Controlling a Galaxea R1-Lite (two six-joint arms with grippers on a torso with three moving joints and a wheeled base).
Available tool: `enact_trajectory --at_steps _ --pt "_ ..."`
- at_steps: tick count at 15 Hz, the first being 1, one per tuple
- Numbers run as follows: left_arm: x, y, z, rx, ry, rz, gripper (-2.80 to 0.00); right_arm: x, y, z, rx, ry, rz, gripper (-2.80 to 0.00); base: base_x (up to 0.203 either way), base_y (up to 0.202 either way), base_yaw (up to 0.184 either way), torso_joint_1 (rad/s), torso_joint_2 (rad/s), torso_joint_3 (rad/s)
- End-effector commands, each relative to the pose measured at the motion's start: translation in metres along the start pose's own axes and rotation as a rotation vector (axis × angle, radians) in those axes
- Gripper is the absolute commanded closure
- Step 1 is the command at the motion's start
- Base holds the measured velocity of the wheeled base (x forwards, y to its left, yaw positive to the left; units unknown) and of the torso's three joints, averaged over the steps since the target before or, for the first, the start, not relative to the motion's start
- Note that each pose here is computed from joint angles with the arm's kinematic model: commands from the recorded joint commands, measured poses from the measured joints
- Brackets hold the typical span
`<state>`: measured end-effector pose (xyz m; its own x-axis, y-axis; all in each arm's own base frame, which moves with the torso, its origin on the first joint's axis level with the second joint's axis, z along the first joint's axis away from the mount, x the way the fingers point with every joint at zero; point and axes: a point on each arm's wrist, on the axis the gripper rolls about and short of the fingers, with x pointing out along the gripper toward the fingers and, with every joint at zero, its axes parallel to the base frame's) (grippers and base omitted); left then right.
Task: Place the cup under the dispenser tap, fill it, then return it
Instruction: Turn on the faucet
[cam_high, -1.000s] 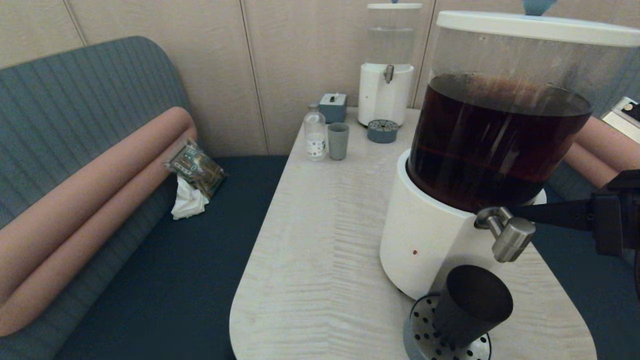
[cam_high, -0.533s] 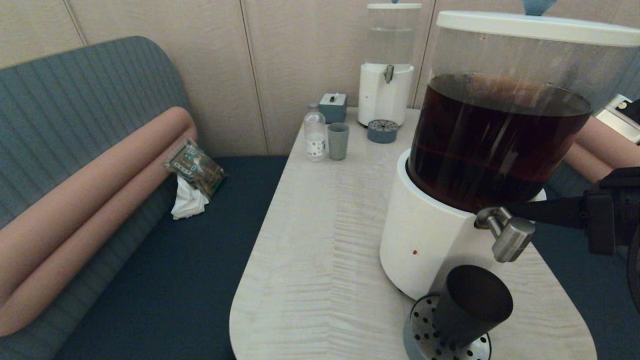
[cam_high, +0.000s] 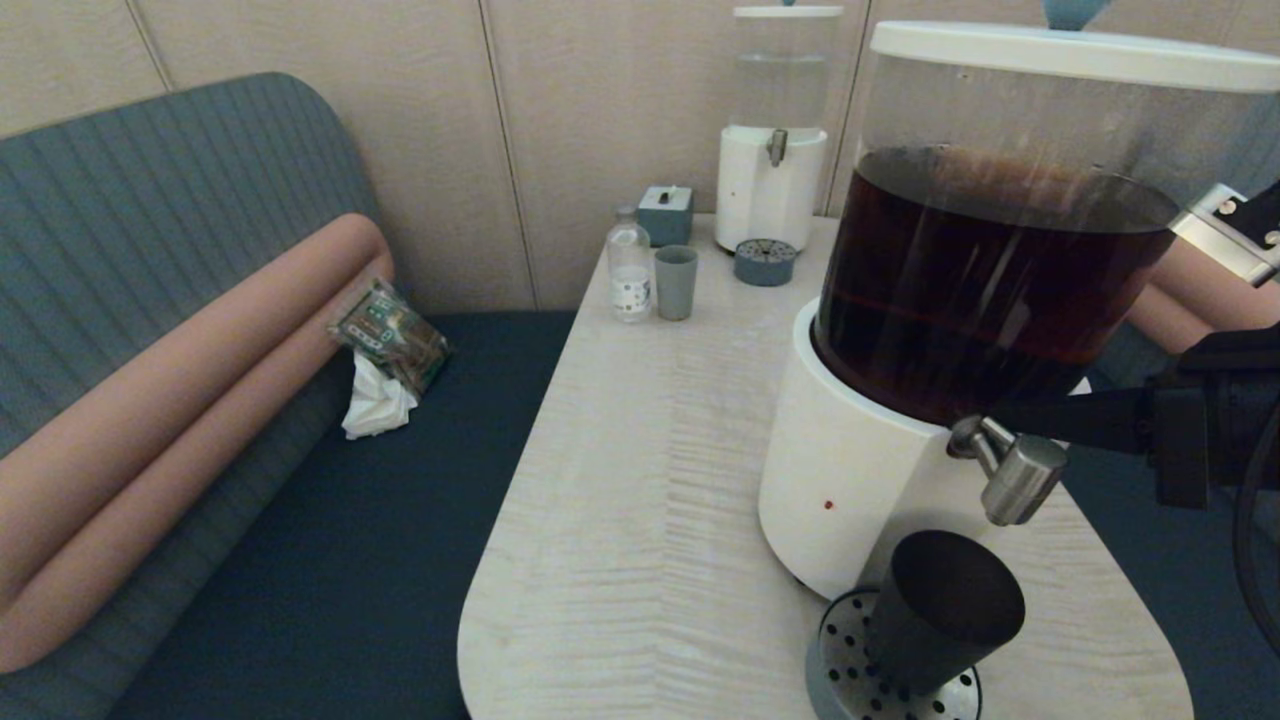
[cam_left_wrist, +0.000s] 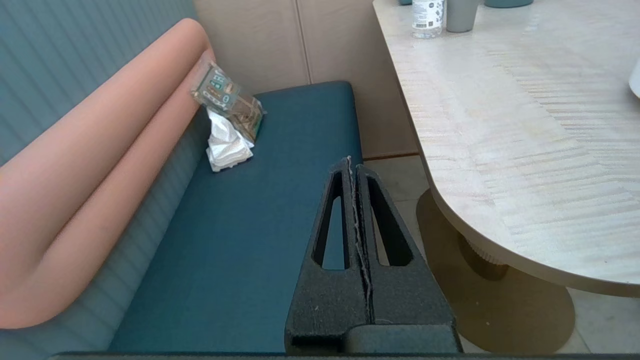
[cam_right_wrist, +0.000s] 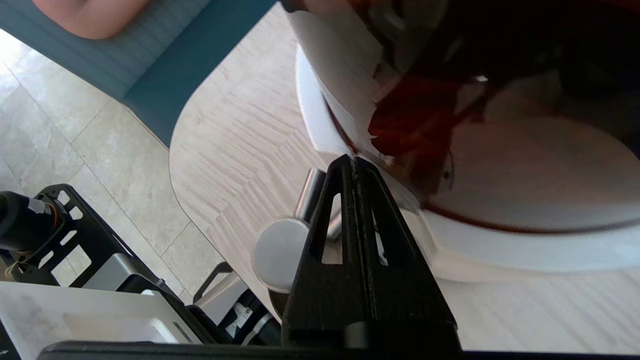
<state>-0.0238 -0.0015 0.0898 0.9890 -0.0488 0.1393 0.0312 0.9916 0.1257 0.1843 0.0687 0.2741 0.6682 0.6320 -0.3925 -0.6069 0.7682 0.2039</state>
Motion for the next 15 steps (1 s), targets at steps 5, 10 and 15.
enact_trajectory --at_steps 5,10,15 --pt "0.0018 -0.0013 -0.0113 -0.002 0.038 -0.005 0.0 0.0045 0.0024 -0.0011 -0.015 0.016 0.023 0.0 0.0 0.0 0.0 0.0 0.0 0.0" --pt "0.0018 -0.0013 -0.0113 -0.002 0.038 -0.005 0.0 0.0057 0.004 -0.0013 -0.019 0.02 0.032 0.0 0.0 0.0 0.0 0.0 0.0 0.0" --pt "0.0018 -0.0013 -0.0113 -0.002 0.038 -0.005 0.0 0.007 0.0051 -0.0023 -0.022 0.026 0.038 0.0 0.0 0.0 0.0 0.0 0.0 0.0"
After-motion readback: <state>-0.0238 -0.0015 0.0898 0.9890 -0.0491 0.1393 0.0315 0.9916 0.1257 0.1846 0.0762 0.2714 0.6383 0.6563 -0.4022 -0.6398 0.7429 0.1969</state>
